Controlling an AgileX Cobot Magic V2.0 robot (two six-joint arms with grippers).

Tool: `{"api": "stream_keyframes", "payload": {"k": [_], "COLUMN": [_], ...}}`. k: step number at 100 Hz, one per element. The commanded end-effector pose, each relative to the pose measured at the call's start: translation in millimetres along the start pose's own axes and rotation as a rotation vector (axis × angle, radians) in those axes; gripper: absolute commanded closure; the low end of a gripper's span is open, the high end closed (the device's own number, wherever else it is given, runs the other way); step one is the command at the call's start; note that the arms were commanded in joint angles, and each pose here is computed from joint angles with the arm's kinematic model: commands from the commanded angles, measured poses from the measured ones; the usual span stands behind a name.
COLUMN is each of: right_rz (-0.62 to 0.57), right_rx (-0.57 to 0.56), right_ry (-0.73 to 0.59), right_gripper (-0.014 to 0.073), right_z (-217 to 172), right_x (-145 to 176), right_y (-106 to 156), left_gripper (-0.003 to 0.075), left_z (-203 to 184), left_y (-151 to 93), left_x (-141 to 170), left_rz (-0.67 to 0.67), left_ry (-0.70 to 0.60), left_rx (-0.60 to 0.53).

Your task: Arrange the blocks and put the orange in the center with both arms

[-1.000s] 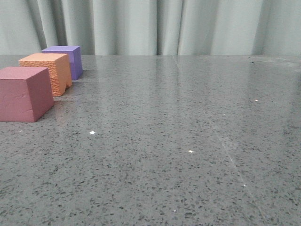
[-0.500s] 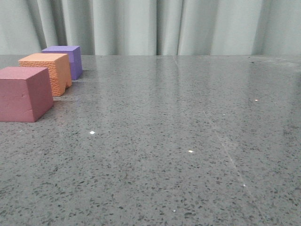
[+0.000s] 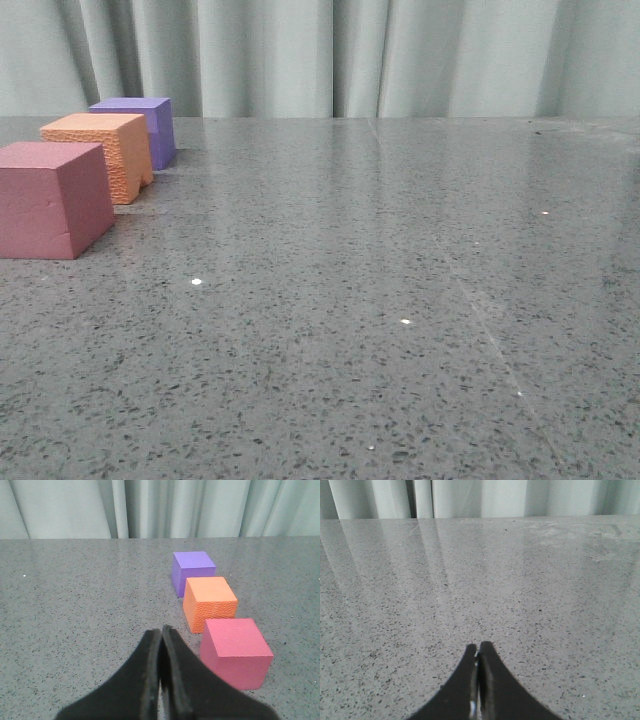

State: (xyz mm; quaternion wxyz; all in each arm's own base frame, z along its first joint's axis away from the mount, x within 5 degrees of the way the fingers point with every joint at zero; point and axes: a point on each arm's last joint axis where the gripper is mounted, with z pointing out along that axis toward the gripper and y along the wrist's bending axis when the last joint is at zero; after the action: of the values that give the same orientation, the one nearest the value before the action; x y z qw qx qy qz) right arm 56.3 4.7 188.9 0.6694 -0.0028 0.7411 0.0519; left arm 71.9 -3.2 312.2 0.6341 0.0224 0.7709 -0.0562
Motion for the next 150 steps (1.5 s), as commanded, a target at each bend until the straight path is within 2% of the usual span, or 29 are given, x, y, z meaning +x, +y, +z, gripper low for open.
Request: {"api": "stream_keyframes", "payload": {"k": [1,23,24,25,31,41,50,67,81,89,150], "right_rz": [-0.002,-0.002,-0.002,-0.002,-0.002,-0.002,-0.002,-0.002,-0.002,-0.002,-0.002], "right_rx": [-0.001,-0.001,-0.001,-0.001,-0.001,-0.001,-0.001,-0.001,-0.001,-0.001,-0.001], "right_ry": [-0.121,-0.121,-0.121,-0.121,-0.121,-0.121,-0.121,-0.121,-0.12,-0.12,-0.12], "right_gripper": [0.0662,0.0662,0.0662,0.0662,0.0662,0.0662,0.0662,0.0662,0.0662,0.0662,0.0662], "right_z": [-3,-3,-3,-3,-3,-3,-3,-3,-3,-3,-3], "right_x": [-13,-13,-13,-13,-13,-13,-13,-13,-13,-13,-13], "right_y": [0,0,0,0,0,0,0,0,0,0,0], "left_gripper": [0.0739,0.0739,0.0739,0.0739,0.0739,0.0739,0.0739,0.0739,0.0739,0.0739,0.0739], "left_z": [-1,2,2,3,3,1,-1,-4,4,5,5], "left_y": [-4,-10,-9,-10,-9,-6,-2,0,1,2,2], "left_x": [-11,16,17,20,29,45,62,90,109,112,113], "left_rz": [0.005,0.1,0.138,0.111,0.156,0.15,0.146,0.133,0.061,0.022,0.03], "left_ry": [-0.072,-0.142,-0.151,-0.153,-0.201,-0.312,-0.355,-0.381,-0.33,-0.293,-0.289], "left_rx": [0.036,0.104,0.099,0.112,0.09,0.046,0.003,-0.017,-0.001,-0.006,-0.008]}}
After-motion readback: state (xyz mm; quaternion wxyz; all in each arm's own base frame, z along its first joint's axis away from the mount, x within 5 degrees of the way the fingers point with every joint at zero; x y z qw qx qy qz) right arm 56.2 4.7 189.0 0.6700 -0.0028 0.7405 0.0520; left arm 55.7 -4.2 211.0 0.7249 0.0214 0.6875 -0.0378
